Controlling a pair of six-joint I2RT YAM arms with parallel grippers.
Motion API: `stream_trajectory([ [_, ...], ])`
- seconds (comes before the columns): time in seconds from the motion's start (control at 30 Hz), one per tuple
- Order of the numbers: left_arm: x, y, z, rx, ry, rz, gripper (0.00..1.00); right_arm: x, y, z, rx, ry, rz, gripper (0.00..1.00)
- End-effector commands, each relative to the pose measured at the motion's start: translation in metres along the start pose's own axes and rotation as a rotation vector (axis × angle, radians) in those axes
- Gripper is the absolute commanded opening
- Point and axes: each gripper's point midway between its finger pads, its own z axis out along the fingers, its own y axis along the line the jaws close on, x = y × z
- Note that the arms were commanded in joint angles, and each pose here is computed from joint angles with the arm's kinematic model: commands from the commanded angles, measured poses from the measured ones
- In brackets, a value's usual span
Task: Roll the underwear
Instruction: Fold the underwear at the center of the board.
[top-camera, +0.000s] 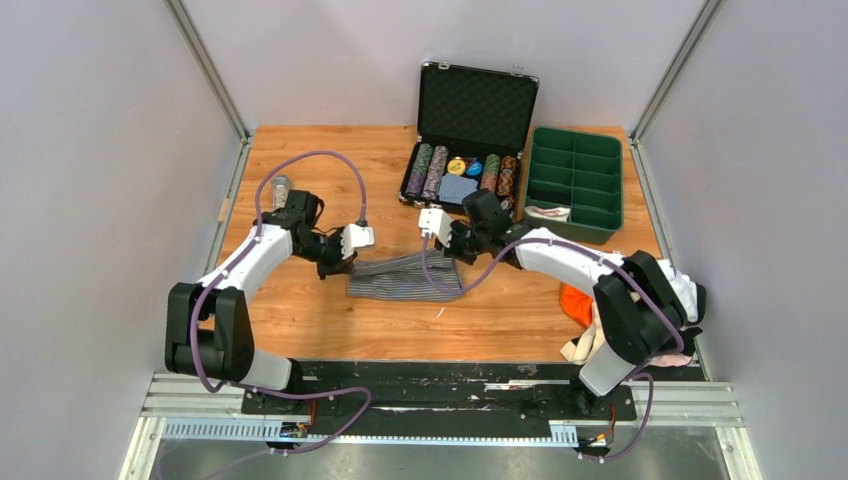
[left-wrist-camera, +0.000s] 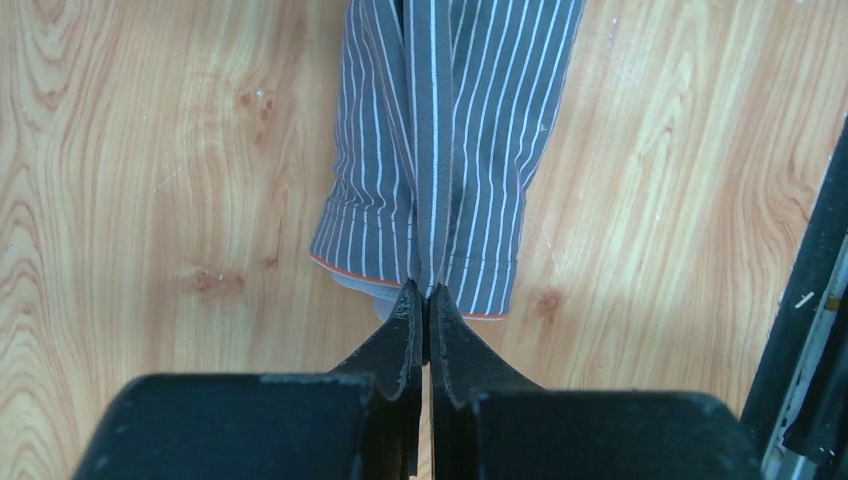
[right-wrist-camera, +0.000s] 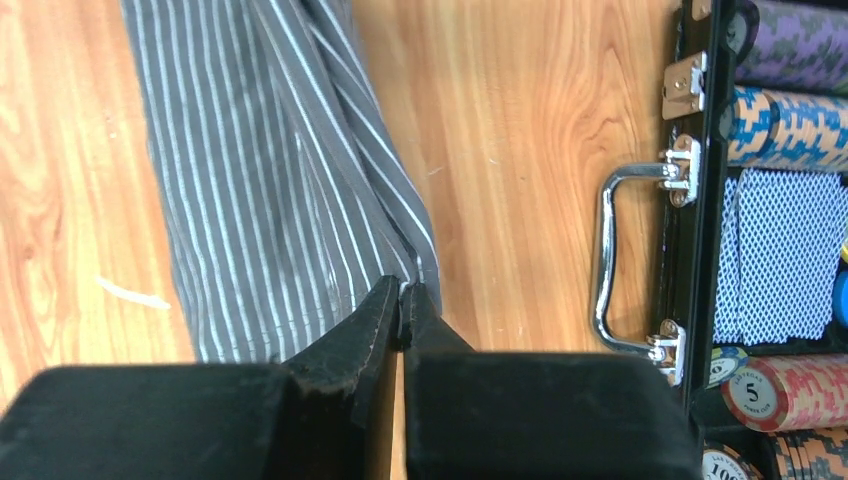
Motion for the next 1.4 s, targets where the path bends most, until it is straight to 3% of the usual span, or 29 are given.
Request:
stream_trajectory([
  [0.0, -0.003, -0.014, -0.009, 0.033, -0.005, 0.078, 0.00, -0.021, 0.003, -0.011, 0.070, -0.077, -0.148, 0.00],
  [0.33, 0.000, -0.042, -0.001, 0.157, 0.003, 0.065, 0.00, 0.000, 0.029, -0.007, 0.040, -0.036, -0.169, 0.00],
  [0.9, 0.006, -0.078, 0.009, 0.302, 0.044, 0.047, 0.00, 0.012, 0.060, -0.025, 0.036, -0.080, -0.290, 0.00],
  [1.37, 0.024, -0.081, 0.023, 0.344, 0.127, 0.016, 0.00, 0.036, 0.089, -0.030, -0.035, -0.078, -0.351, 0.00],
])
